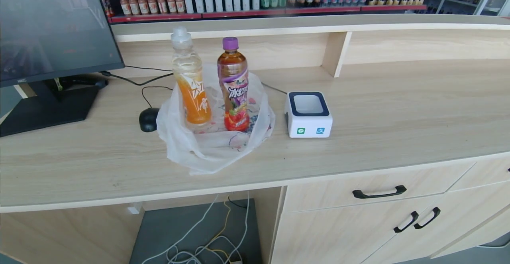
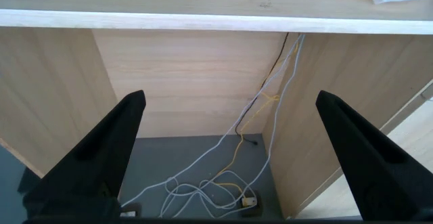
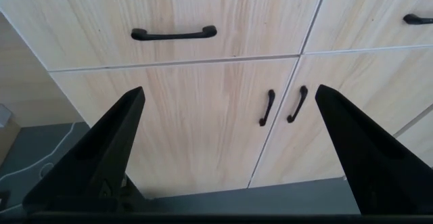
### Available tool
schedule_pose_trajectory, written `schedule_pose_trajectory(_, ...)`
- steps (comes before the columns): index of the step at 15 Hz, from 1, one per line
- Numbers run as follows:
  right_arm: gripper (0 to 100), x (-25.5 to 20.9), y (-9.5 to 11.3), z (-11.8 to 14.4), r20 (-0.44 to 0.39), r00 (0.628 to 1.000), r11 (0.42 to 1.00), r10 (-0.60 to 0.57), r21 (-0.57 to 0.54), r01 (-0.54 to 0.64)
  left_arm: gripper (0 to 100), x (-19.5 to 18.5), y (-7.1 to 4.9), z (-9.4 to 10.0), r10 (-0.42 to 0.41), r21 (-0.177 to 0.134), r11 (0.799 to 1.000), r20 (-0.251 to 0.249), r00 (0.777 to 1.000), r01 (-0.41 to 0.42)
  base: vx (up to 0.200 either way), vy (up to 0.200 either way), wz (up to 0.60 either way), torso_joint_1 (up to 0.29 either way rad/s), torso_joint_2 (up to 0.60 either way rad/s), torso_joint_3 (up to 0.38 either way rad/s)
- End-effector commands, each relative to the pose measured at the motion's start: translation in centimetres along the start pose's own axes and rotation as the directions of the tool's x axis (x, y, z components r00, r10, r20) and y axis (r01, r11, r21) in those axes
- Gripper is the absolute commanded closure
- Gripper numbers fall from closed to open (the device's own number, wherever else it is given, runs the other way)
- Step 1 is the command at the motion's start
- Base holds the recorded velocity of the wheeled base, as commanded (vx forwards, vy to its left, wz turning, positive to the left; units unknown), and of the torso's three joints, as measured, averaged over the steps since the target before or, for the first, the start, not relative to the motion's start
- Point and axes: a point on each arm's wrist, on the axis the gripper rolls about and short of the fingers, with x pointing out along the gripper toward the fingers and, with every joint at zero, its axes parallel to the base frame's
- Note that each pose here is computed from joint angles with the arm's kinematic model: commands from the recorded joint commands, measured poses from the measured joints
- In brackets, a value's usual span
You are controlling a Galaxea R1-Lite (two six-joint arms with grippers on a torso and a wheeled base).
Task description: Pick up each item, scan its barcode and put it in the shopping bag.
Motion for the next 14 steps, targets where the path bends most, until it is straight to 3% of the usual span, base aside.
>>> schedule_pose_trajectory(1, 0, 0.00, 0.00, -0.01, 0.000, 1.000, 1.000, 0.000, -0.002, 0.000, 0, 0.01, 0.00, -0.01, 0.000, -0.001, 1.000, -0.002, 1.000, 0.000, 0.000, -0.200, 0.00, 0.002, 0.00, 0.002)
schedule_pose_trajectory(6, 0, 0.00, 0.00, -0.01, 0.000, 1.000, 1.000, 0.000, -0.008, 0.000, 0, 0.00, 0.00, -0.01, 0.000, 0.005, 1.000, -0.001, 1.000, 0.000, 0.000, -0.200, 0.00, 0.000, 0.00, 0.006)
schedule_pose_trajectory(14, 0, 0.00, 0.00, -0.01, 0.000, 1.000, 1.000, 0.000, -0.013, 0.000, 0, 0.01, 0.00, -0.01, 0.000, 0.005, 1.000, -0.002, 1.000, 0.000, 0.000, 0.000, 0.00, 0.000, 0.00, 0.000)
